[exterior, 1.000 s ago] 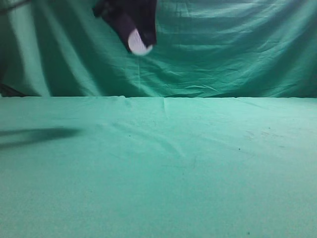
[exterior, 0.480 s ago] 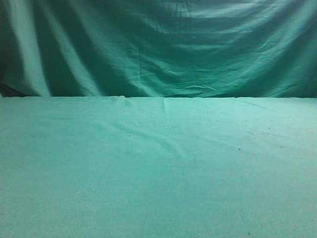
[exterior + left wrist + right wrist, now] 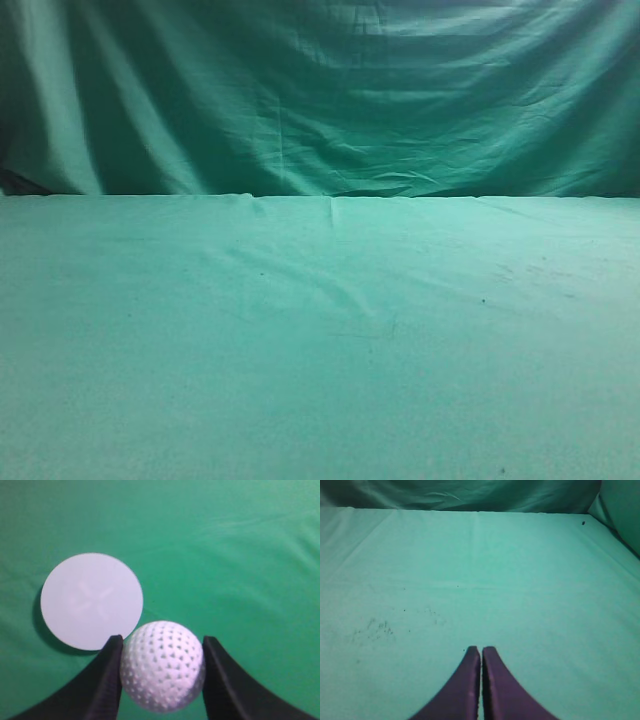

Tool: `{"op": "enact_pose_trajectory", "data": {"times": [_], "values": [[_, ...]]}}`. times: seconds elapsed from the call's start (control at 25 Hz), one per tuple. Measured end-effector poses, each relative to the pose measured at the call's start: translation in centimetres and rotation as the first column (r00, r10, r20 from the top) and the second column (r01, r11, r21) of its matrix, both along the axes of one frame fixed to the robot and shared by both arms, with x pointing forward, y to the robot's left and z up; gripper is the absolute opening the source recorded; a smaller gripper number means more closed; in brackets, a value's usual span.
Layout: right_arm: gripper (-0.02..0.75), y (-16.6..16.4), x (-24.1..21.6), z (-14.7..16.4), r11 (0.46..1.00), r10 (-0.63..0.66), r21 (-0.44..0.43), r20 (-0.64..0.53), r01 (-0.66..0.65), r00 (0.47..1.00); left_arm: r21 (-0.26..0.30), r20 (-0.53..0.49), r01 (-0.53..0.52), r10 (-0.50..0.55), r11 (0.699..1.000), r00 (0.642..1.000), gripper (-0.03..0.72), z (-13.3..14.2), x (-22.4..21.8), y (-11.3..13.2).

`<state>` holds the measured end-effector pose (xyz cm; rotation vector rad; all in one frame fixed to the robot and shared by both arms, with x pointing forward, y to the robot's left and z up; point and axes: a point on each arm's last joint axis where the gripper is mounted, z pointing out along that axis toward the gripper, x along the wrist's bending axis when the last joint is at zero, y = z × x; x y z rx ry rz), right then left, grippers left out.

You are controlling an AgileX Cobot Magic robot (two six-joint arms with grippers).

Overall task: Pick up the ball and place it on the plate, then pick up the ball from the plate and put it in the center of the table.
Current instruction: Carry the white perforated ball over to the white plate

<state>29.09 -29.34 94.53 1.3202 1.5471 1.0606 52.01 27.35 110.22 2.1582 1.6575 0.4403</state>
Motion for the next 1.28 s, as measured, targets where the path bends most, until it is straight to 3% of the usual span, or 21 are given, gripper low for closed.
{"op": "enact_pose_trajectory", "data": {"times": [0.28, 0.64, 0.72, 0.84, 0.96, 1.08, 1.16, 1.28], "values": [[0.0, 0.0, 0.0, 0.0, 1.0, 0.0, 0.0, 0.0, 0.0, 1.0, 0.001, 0.011, -0.169, 0.169, 0.986, 0.986, 0.32, -3.5, -0.2, 4.4], [0.0, 0.0, 0.0, 0.1, 1.0, 0.0, 0.002, 0.015, 0.0, 1.0, 0.023, 0.106, -0.194, 0.19, 0.981, 0.976, 0.32, -5.6, -0.1, 5.4], [0.0, 0.1, 0.2, 0.8, 0.996, -0.01, 0.084, 0.086, 0.002, 0.996, 0.03, 0.135, -0.192, 0.186, 0.981, 0.973, 0.32, -5.6, 0.2, 5.5], [0.0, 0.1, 0.4, 2.7, 0.95, -0.08, 0.312, 0.26, -0.005, 0.962, 0.038, 0.142, -0.192, 0.185, 0.981, 0.972, 0.32, -6.0, 0.6, 5.6], [0.0, -0.2, 0.4, 3.9, 0.928, -0.131, 0.373, 0.369, -0.017, 0.92, 0.051, 0.126, -0.188, 0.18, 0.981, 0.976, 0.32, -6.8, 1.2, 5.7], [0.0, 0.0, 0.3, 4.3, 0.938, -0.104, 0.346, 0.339, -0.021, 0.935, 0.056, 0.095, -0.184, 0.178, 0.981, 0.979, 0.32, -7.8, 1.6, 5.8], [0.0, 0.2, 0.2, 6.0, 0.962, -0.062, 0.273, 0.317, -0.028, 0.946, 0.058, 0.077, -0.183, 0.178, 0.981, 0.981, 0.32, -8.3, 1.8, 5.8], [0.0, 0.5, 1.1, 8.4, 0.985, 0.003, 0.167, 0.184, -0.035, 0.983, 0.059, 0.055, -0.182, 0.178, 0.982, 0.982, 0.32, -9.1, 2.1, 5.8]]}}
